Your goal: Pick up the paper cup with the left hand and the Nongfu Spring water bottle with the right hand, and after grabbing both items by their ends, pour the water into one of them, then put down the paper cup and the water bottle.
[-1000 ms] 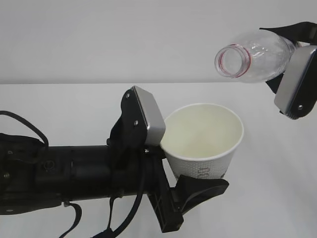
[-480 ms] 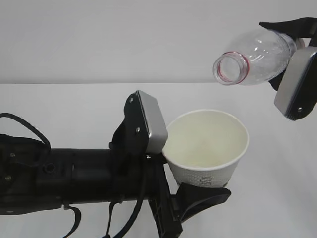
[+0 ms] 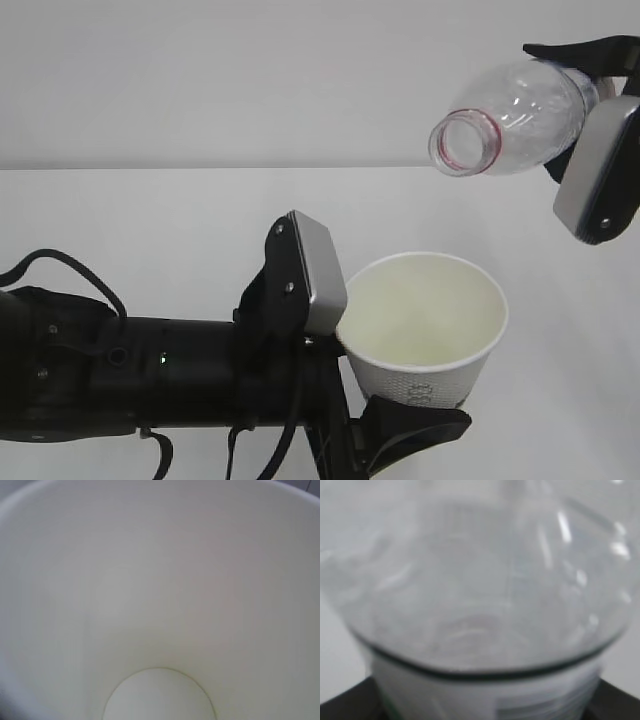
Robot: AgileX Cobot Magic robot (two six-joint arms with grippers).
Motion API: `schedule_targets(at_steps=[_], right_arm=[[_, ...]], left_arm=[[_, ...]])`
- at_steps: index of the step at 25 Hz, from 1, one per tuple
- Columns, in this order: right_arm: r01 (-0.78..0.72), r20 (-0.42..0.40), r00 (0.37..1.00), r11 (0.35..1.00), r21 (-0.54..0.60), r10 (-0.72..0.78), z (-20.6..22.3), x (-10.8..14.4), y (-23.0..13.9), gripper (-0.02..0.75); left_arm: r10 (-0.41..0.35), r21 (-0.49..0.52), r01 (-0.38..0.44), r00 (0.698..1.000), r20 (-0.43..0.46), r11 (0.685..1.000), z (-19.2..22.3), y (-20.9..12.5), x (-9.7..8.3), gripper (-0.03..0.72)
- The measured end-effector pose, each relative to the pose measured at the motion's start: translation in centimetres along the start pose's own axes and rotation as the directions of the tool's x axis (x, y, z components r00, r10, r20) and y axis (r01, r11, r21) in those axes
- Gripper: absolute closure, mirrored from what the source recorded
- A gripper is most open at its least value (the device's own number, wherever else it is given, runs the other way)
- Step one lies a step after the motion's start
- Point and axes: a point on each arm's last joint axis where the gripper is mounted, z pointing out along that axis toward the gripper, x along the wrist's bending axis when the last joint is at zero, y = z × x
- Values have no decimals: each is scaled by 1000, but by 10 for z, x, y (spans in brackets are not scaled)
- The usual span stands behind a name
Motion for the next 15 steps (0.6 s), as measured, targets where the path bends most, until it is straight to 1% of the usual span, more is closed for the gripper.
schedule_targets(at_steps=[5,15], right_arm=[[16,0,1000,1000,0,-16,0,0,0,288],[57,2,998,998,-1,-57,0,0,0,288]], left_arm=[[1,-2,-1,1000,0,1000,0,0,0,126],[63,28,-63,998,-13,998,0,-3,1,130]])
